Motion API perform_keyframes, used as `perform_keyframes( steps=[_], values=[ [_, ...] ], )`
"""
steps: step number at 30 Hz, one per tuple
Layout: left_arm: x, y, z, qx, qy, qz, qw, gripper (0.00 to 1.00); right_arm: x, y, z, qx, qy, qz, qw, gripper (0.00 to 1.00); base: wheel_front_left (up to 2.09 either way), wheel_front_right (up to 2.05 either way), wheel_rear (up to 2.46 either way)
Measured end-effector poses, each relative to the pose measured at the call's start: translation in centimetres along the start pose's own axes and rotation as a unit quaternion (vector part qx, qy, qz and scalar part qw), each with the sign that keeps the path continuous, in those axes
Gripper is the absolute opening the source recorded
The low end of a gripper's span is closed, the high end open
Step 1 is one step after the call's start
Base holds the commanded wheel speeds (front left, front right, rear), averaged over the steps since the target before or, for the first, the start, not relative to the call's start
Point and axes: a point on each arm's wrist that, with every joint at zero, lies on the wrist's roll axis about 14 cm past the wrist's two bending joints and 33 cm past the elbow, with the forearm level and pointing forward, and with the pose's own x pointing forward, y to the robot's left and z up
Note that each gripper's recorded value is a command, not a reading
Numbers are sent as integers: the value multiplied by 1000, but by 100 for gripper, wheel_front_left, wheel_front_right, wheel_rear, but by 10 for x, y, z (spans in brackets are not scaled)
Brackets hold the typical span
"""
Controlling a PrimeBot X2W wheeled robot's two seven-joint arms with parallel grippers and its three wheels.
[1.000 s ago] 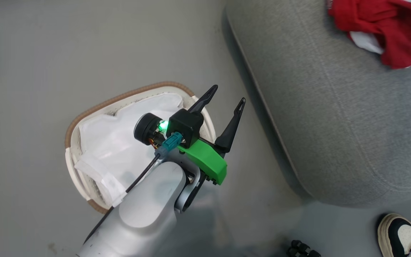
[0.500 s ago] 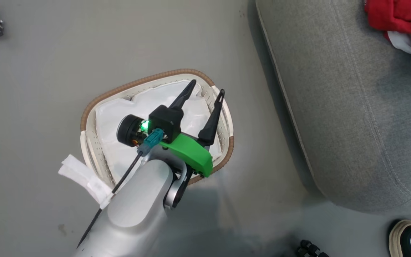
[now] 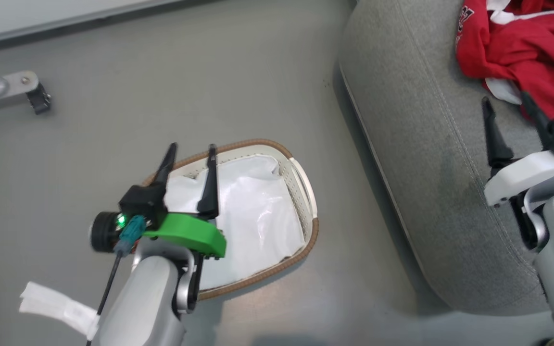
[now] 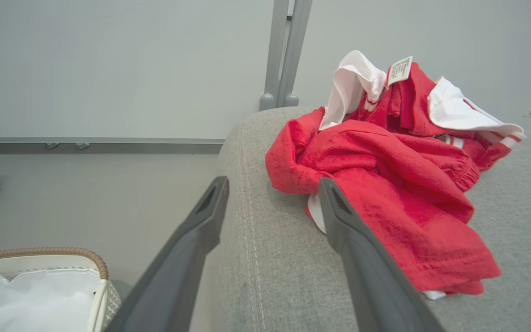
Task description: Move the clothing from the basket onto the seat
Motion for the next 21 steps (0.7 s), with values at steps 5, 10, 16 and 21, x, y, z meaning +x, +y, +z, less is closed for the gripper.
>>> perform_keyframes(
  steps=[5,10,16,21],
  values=[
    [-32,36,13,22,-16,65,997,100,-8,42,17,23,-33,42,998,100,0,0,0],
    [-62,66,30,41,-36,124,991,100,-15,86,28,37,-52,89,994,100,0,0,0],
    [-98,86,30,56,-33,168,984,100,-28,120,37,51,-65,126,989,100,0,0,0],
    [-120,96,30,59,-31,194,979,100,-41,136,35,68,-62,136,987,100,0,0,0]
  ],
)
